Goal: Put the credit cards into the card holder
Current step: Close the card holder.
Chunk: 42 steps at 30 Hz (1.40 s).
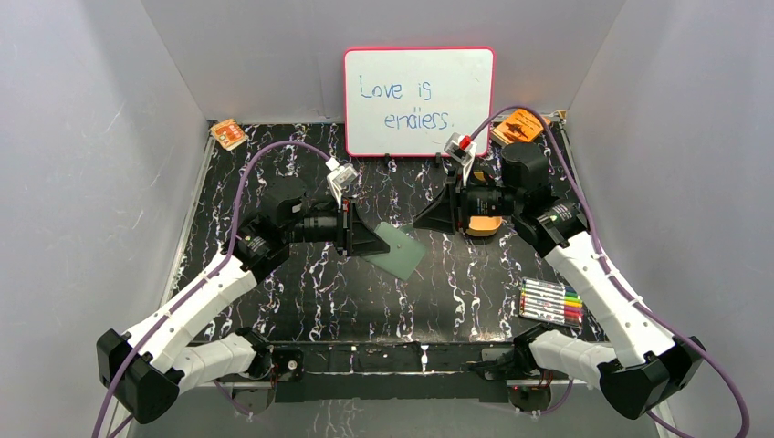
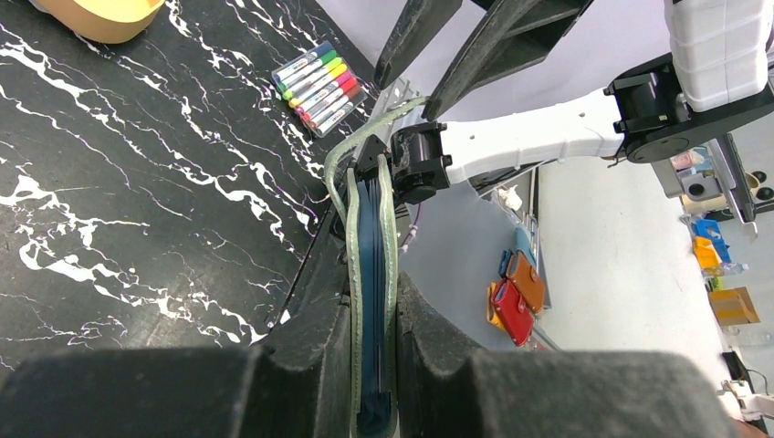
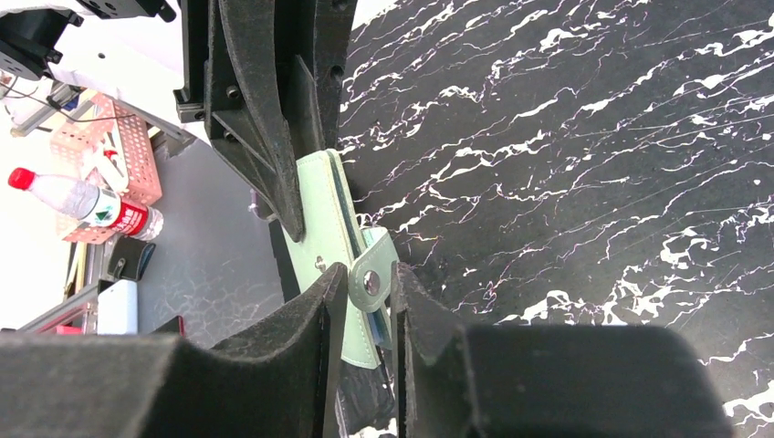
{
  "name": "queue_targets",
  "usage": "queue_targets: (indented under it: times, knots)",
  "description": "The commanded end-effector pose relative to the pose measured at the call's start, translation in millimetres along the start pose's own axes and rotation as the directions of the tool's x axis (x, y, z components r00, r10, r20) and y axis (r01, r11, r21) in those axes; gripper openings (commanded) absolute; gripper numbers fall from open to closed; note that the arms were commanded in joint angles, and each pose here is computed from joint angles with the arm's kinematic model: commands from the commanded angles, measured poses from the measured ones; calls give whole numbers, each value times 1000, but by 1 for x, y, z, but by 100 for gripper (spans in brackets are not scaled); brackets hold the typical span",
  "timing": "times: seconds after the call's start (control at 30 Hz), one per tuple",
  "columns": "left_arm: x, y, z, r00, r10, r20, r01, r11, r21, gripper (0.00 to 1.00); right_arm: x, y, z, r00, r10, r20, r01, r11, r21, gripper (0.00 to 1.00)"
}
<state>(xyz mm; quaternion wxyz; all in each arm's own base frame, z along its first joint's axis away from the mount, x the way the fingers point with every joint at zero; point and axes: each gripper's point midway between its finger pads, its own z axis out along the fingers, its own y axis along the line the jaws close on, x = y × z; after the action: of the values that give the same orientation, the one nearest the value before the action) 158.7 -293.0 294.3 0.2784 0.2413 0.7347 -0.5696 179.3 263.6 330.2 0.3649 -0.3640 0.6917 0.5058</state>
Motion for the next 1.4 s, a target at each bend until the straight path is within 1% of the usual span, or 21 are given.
queue_targets:
  times: [0.0,0.1,0.2,0.27,0.33,0.37,0.6,0.7,0.83,1.0,1.37]
  knots:
    - [-8,-13,-5,999,31,28,-32,999,39,0,-7,6,-1,999,-35,11,35,999,-21,30]
    - [-7,-12,-5,999,29,27,-30,999,37,0,-6,6,-1,999,-37,12,37,999,-18,27]
    - [-8,-12,-5,999,31,29,-32,999,38,0,-7,6,-1,999,-37,12,37,999,-18,19]
    - [-7,-12,-5,999,31,29,-32,999,37,0,-7,7,-1,999,-35,10,36,999,-24,13]
    - [-8,-12,-5,999,32,31,-33,999,34,0,-7,7,-1,999,-38,11,38,999,-27,3]
    - [-8,-12,-5,999,31,31,-32,999,32,0,-8,8,-1,999,-38,13,38,999,-29,0]
    - [-12,-9,-5,999,17,46,-17,1000,2,0,-11,16,-2,999,-29,12,30,997,-65,0]
    - [-16,1,-2,999,-14,44,17,998,-56,0,-12,19,0,1000,-29,8,30,996,-82,0]
    - [-27,17,2,997,-45,67,55,987,-150,0,-6,25,15,999,-22,-35,18,993,-114,0]
    - [-40,22,0,992,-60,111,82,976,-204,0,-1,22,32,998,-18,-66,12,995,-101,0]
    - [-36,13,-5,992,-63,107,82,980,-183,0,1,4,34,997,-57,-42,57,998,-3,0]
